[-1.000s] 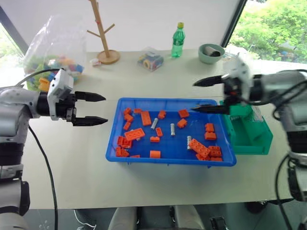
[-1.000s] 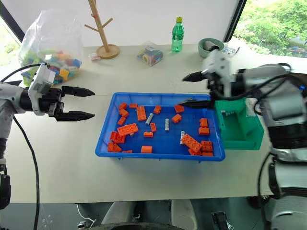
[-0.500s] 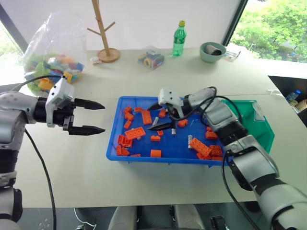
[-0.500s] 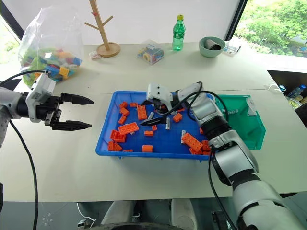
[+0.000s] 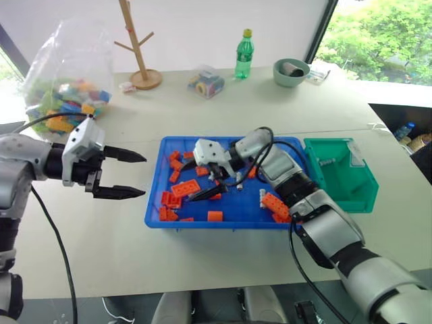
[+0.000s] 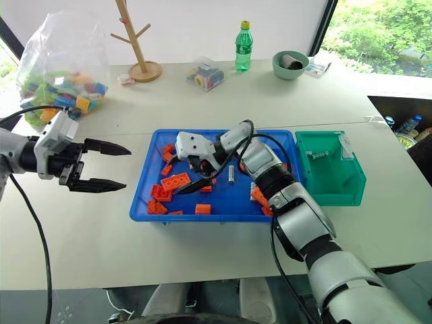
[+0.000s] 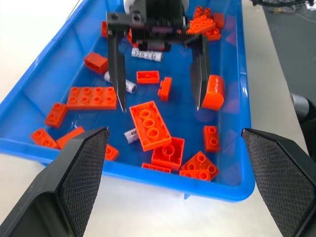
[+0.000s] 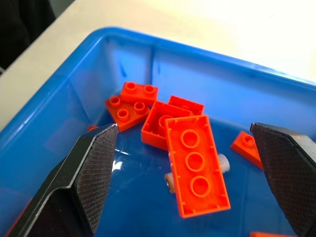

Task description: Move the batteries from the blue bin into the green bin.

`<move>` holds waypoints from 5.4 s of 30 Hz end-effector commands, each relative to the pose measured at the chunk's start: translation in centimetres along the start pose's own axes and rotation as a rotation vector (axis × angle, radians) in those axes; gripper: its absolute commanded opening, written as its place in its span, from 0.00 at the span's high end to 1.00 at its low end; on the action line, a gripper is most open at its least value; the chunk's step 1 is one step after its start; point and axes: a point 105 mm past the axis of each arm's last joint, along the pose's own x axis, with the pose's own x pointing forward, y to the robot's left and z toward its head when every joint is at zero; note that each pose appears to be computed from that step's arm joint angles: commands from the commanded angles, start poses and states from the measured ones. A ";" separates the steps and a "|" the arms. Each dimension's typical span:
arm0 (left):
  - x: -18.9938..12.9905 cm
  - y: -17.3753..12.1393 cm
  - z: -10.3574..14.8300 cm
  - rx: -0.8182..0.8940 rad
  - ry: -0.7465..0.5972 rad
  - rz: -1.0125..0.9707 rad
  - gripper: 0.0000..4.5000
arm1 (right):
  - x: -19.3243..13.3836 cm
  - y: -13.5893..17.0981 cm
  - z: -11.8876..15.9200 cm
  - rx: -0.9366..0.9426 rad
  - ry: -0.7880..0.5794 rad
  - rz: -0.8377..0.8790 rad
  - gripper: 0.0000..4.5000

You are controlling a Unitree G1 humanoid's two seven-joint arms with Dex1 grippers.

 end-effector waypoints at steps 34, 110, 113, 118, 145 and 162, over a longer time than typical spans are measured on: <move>-0.5 0.6 1.4 0.056 -0.020 0.055 0.00 | 0.7 -2.5 0.2 0.064 -0.045 -0.118 0.75; -0.3 0.8 1.6 0.051 -0.012 -0.010 0.00 | 2.0 1.8 -0.9 0.651 0.077 -0.467 0.98; -0.1 0.7 1.7 0.053 -0.017 -0.030 0.00 | 0.4 2.3 1.1 0.671 0.022 -0.409 0.98; 0.3 0.8 2.1 0.063 -0.038 -0.046 0.00 | -4.7 1.7 3.7 0.628 -0.055 -0.466 0.98; 1.4 2.0 3.1 0.095 -0.109 -0.046 0.00 | -30.9 9.0 -5.5 0.646 0.335 -1.205 0.12; 1.8 2.1 3.7 0.111 -0.129 -0.037 0.00 | -13.1 -0.5 0.7 -0.093 0.255 -0.343 0.12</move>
